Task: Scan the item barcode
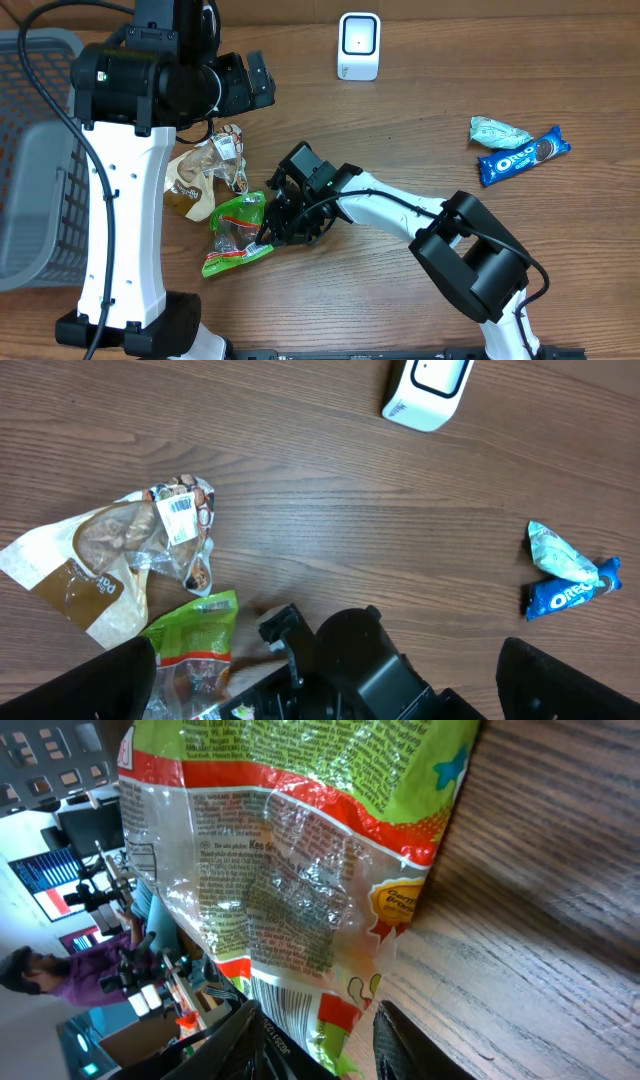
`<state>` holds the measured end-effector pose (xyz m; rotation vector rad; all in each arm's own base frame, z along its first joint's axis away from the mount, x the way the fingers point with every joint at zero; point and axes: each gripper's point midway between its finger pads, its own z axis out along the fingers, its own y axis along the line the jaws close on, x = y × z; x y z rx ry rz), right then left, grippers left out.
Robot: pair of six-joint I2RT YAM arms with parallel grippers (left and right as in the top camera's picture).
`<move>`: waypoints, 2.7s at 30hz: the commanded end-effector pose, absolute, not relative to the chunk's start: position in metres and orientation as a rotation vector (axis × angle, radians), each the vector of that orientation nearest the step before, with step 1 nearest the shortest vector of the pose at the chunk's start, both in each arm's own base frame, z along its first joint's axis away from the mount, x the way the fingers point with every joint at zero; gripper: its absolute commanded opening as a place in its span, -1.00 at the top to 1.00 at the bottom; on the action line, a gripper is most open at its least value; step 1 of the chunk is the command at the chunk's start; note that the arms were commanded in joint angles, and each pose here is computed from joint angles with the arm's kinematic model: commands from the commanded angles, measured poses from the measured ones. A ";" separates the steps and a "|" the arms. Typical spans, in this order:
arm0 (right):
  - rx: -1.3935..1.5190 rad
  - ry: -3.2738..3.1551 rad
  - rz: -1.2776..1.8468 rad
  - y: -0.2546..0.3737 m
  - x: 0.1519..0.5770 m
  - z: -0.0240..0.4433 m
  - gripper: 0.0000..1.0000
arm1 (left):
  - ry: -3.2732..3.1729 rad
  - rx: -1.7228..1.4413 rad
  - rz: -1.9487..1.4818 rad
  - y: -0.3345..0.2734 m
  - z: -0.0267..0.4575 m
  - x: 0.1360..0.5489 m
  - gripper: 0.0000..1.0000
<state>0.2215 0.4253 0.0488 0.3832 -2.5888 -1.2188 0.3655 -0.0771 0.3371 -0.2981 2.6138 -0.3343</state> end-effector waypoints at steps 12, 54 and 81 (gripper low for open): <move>0.423 -2.580 -1.240 0.442 0.212 0.037 0.22 | 2.608 -0.299 -0.329 -0.077 0.338 0.367 -1.00; 0.131 -3.248 -1.122 0.446 0.311 0.016 -0.04 | 2.608 -0.299 -0.329 -0.077 0.338 0.367 -0.99; 0.452 -2.431 -1.314 0.424 0.220 0.081 -0.83 | 2.608 -0.299 -0.329 -0.077 0.338 0.367 -1.00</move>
